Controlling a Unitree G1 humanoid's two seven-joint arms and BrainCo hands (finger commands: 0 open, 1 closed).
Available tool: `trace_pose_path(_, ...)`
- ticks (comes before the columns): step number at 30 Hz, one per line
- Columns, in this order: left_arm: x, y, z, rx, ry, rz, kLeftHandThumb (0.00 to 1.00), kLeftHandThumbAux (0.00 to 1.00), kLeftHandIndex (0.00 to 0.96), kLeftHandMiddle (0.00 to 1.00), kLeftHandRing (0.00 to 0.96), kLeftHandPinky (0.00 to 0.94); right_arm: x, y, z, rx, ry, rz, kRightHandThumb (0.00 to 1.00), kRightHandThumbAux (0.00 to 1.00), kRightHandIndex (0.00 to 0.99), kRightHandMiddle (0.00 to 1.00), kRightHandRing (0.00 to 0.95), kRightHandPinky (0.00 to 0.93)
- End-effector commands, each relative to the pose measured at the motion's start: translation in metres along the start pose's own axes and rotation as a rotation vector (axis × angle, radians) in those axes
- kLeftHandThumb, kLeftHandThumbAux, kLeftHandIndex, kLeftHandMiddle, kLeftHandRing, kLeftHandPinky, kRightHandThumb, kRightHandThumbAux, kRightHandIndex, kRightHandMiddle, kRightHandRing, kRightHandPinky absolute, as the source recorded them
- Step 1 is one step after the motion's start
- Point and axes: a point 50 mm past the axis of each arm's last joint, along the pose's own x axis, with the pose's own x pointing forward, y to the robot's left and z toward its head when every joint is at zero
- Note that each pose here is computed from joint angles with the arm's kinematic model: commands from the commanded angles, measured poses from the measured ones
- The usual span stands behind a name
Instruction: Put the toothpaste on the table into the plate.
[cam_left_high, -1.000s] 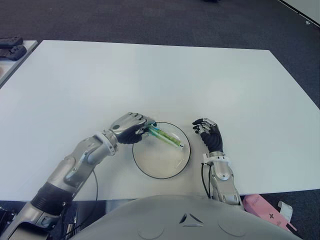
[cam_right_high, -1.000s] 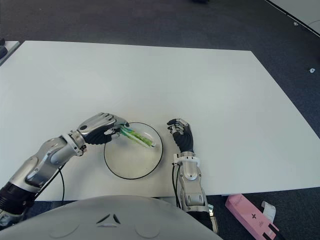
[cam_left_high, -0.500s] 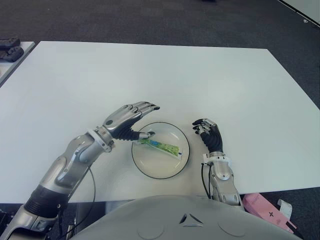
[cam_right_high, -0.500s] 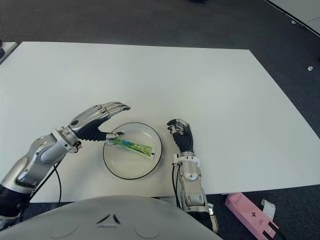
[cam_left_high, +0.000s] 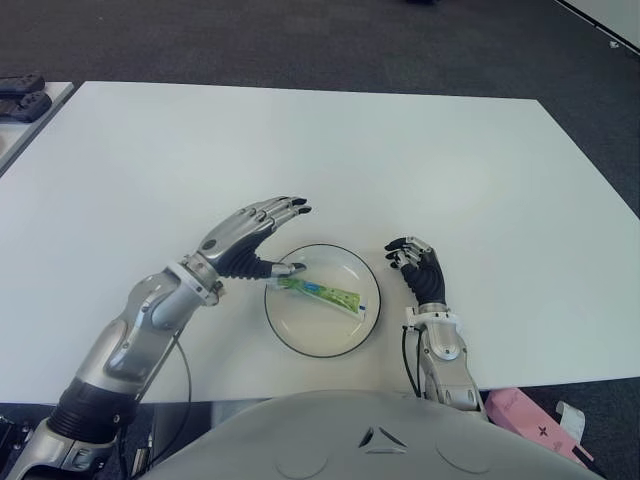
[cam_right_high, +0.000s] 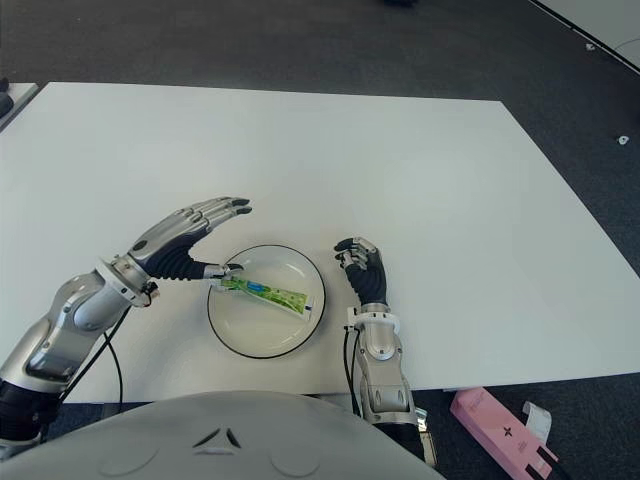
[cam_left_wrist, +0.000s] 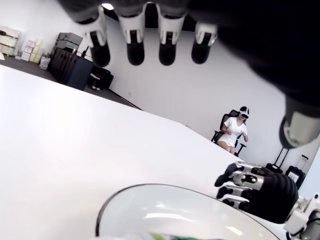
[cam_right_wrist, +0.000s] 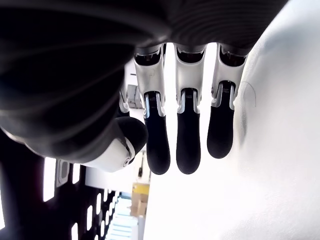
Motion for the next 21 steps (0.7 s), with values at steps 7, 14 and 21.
trace_pose_path(7,-0.002,-0.002,-0.001,-0.034,0.017,0.021,0.144,0.435,0.000,0.000,0.000,0.006,-0.001,-0.001,-0.001,0.008,0.008,-0.004,0.711,0.727,0.427,0.450,0.453,0.464)
trace_pose_path(14,-0.004,-0.003,-0.004,-0.201,0.018,0.130,0.104,0.436,0.000,0.000,0.000,0.045,-0.001,-0.001,-0.001,0.007,0.021,-0.022,0.711,0.727,0.427,0.442,0.443,0.458)
trace_pose_path(21,-0.010,-0.018,-0.033,-0.629,0.107,0.316,0.016,0.479,0.035,0.042,0.012,0.070,-0.001,0.000,-0.002,0.014,0.022,-0.015,0.712,0.727,0.427,0.448,0.449,0.470)
